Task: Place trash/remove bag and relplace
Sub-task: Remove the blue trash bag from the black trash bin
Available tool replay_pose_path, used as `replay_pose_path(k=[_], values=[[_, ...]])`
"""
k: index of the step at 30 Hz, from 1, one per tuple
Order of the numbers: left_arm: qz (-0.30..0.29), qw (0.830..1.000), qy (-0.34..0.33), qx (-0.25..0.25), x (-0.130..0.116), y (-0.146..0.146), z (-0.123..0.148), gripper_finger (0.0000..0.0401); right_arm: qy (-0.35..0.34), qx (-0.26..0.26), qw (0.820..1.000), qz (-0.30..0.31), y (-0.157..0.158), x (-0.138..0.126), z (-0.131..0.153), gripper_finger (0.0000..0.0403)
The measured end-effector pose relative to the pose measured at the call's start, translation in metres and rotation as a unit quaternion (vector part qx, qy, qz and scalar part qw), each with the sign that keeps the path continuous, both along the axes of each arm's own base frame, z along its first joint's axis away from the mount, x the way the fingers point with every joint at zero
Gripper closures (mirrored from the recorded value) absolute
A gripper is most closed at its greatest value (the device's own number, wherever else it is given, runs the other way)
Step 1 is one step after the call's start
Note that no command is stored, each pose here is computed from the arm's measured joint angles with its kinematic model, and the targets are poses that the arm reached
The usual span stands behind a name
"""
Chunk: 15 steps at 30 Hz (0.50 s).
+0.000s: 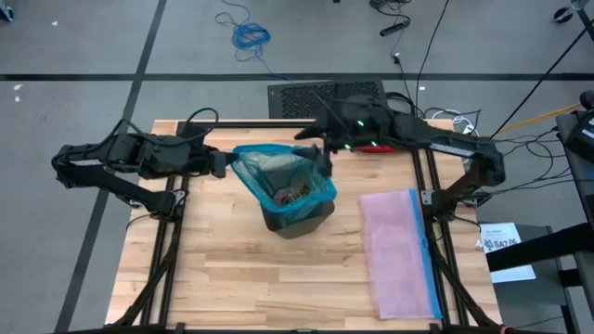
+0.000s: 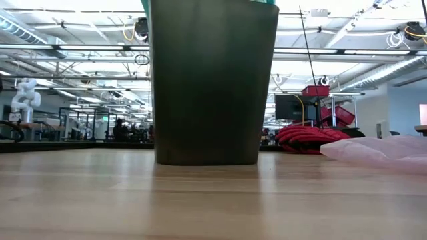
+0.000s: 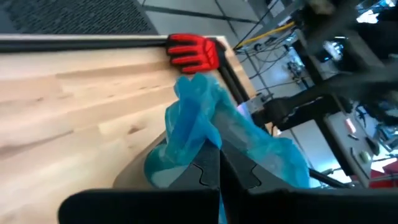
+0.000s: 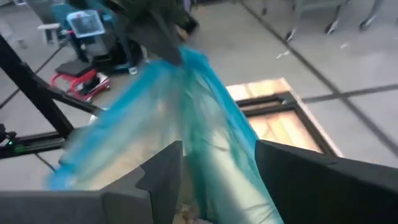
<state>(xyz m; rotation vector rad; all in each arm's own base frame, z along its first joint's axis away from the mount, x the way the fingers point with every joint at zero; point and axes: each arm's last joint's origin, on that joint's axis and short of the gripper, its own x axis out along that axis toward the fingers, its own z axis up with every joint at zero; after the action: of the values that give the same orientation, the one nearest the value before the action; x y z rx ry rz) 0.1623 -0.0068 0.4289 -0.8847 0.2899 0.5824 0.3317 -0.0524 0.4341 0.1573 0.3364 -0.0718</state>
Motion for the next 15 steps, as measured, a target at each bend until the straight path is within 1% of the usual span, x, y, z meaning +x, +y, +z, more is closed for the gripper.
replay_pose_path(k=[3,8,12,15], values=[[-0.010,1.000,-0.006,0.013,0.000,0.000,0.008,0.0401,0.019,0.024,0.999,0.034,-0.028,0.016,-0.021,0.0209],[-0.040,0.999,-0.004,0.020,0.005,-0.002,0.015,0.0401,0.020,0.050,0.995,0.085,-0.067,0.038,-0.050,0.0214],[-0.065,0.998,0.009,0.014,0.014,-0.004,0.013,0.0401,0.009,0.083,0.991,0.108,-0.088,0.048,-0.065,0.0215],[-0.071,0.997,0.019,0.011,0.020,-0.005,0.010,0.0401,0.011,0.114,0.984,0.134,-0.096,0.053,-0.075,0.0215]])
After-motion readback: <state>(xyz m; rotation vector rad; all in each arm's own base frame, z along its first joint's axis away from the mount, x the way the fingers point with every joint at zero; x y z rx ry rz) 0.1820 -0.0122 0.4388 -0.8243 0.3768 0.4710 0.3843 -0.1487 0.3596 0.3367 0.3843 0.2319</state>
